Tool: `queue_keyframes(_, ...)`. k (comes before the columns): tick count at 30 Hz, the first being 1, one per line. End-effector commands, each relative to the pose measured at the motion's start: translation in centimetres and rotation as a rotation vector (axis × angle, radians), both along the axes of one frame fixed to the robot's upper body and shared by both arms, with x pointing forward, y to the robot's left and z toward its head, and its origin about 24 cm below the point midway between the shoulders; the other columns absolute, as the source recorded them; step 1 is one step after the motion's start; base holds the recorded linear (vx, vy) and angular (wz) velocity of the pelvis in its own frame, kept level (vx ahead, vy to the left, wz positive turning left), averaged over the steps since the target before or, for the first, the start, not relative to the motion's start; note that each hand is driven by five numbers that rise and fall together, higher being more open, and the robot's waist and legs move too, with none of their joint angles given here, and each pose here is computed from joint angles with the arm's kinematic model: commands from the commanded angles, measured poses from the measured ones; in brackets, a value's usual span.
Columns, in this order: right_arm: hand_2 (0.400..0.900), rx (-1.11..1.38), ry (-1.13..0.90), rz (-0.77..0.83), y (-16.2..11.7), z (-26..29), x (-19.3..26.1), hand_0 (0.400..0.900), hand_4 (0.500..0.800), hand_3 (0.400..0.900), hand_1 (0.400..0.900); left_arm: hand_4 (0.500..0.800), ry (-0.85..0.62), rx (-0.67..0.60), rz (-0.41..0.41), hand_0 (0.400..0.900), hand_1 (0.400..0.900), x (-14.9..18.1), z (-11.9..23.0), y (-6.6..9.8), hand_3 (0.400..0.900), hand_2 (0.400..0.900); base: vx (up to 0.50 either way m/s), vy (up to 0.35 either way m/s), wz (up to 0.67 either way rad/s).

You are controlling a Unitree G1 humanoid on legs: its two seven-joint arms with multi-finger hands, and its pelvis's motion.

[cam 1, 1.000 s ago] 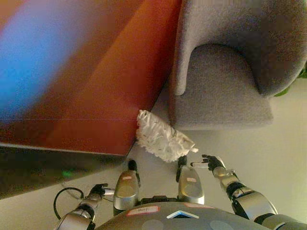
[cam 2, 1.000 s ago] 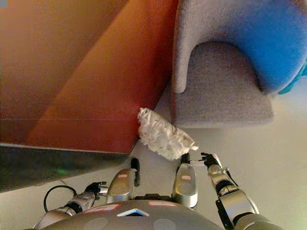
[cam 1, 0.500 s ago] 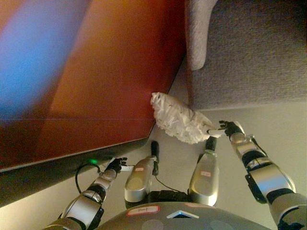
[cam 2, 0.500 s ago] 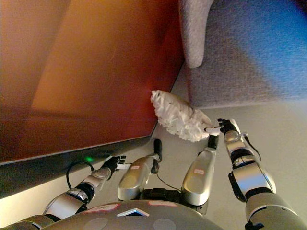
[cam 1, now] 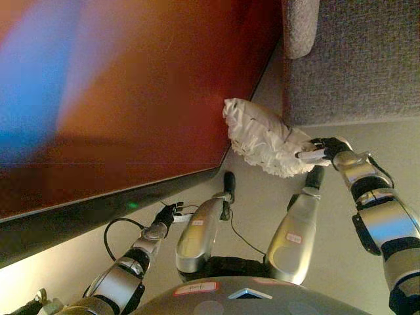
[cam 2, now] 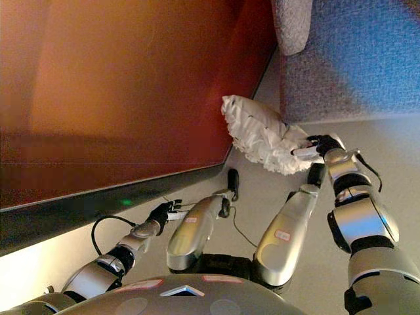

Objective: Pick up the pillow and put it on the sofa.

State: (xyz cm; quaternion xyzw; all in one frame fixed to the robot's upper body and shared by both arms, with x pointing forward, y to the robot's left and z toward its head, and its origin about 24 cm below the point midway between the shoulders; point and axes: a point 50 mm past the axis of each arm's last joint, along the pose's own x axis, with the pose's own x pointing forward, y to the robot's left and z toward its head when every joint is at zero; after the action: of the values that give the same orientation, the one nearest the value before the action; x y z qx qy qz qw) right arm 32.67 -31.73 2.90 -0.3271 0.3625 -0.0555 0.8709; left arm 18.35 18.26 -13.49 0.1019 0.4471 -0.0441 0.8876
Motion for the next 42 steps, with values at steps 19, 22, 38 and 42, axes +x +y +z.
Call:
queue_keyframes(19, 0.900, -0.681, -0.146, 0.017, -2.9, 18.0, 4.9, 0.900, 0.800, 0.900, 0.900, 0.800, -0.090, -0.115, 0.144, 0.900, 0.900, -1.0, 1.1, 1.5, 0.900, 0.900, -0.052, 0.018, 0.05)
queue_keyframes(22, 0.900, -0.722, -0.139, 0.034, -1.9, 19.1, 5.6, 0.900, 0.800, 0.900, 0.900, 0.800, -0.101, -0.124, 0.158, 0.900, 0.900, -0.7, 1.4, 1.8, 0.900, 0.900, -0.068, -0.048, 0.07)
queue_keyframes(38, 0.900, -0.272, -0.236, 0.118, 2.7, 18.7, 7.6, 0.900, 0.800, 0.900, 0.900, 0.800, -0.124, -0.153, 0.142, 0.900, 0.900, -1.5, 1.6, 1.7, 0.900, 0.900, -0.014, 0.013, 0.00)
queue_keyframes(42, 0.400, -0.082, -0.288, 0.160, 3.9, 18.4, 8.0, 0.400, 0.500, 0.400, 0.400, 0.800, -0.120, -0.159, 0.142, 0.900, 0.900, -1.9, 1.5, 1.7, 0.900, 0.900, 0.018, 0.037, -0.01)
